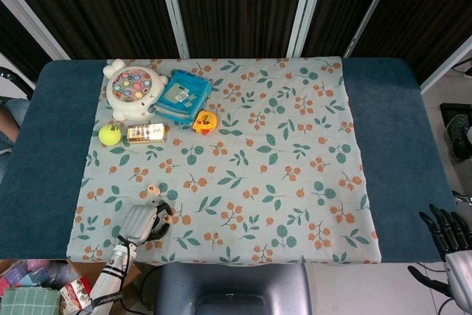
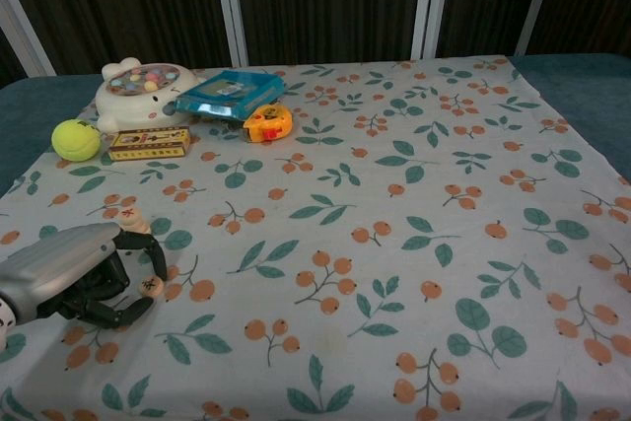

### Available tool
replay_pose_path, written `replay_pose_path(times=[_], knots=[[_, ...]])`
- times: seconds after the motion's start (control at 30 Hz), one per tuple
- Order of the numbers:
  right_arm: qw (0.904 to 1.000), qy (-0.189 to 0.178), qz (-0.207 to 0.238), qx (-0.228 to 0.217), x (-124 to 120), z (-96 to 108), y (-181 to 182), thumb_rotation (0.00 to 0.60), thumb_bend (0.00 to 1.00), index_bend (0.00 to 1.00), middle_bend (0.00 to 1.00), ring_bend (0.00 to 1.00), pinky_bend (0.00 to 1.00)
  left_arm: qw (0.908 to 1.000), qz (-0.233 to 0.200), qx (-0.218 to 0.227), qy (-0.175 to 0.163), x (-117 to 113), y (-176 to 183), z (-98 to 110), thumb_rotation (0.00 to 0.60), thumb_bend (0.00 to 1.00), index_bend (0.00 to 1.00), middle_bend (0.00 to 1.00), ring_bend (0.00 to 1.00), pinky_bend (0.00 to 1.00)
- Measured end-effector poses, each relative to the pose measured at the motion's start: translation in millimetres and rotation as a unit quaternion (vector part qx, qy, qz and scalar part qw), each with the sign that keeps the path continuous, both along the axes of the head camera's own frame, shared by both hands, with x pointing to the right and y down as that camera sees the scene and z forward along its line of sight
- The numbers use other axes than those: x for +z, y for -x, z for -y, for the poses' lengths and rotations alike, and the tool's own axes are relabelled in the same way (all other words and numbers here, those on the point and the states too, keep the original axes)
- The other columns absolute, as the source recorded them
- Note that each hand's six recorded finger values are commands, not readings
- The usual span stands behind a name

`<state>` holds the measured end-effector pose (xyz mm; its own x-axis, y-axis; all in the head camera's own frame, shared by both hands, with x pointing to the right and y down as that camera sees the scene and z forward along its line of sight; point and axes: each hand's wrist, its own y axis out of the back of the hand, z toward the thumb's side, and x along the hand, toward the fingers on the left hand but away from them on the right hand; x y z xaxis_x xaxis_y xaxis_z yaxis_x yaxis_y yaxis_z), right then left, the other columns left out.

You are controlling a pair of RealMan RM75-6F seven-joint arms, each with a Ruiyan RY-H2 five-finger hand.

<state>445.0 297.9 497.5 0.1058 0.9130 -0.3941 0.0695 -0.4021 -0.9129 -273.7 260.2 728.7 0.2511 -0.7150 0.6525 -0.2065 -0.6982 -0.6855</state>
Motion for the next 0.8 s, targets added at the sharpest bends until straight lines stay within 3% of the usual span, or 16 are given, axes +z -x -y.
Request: replay_pose_path(times=[0.27, 0.6, 0.8], knots=[[1.0000, 0.002, -0.001, 0.000, 0.4, -0.2, 0.0, 0.600, 0.20, 0.00, 0.00, 0.00, 0.03, 0.9998, -0.010, -0.010, -0.012, -6.1, -0.9, 8.4, 0.600, 0.40, 0.54, 1.00, 1.00, 1.00], [1.0000, 0.001, -0.001, 0.001, 0.3, 0.5, -0.6, 0.600, 0.20, 0.00, 0.00, 0.00, 0.03, 0.9927, -0.038, -0.085, -0.078, -48.2, 14.3, 81.7, 0.600, 0.40, 0.54, 1.00, 1.00, 1.00], [1.0000, 0.003, -0.004, 0.000, 2.0, 0.4, 0.8, 0.600, 0.20, 0.00, 0.00, 0.00, 0.03, 0.9929, -0.022, -0.098, -0.064, -42.4, 20.8, 92.4, 0.600, 0.40, 0.53, 1.00, 1.00, 1.00]])
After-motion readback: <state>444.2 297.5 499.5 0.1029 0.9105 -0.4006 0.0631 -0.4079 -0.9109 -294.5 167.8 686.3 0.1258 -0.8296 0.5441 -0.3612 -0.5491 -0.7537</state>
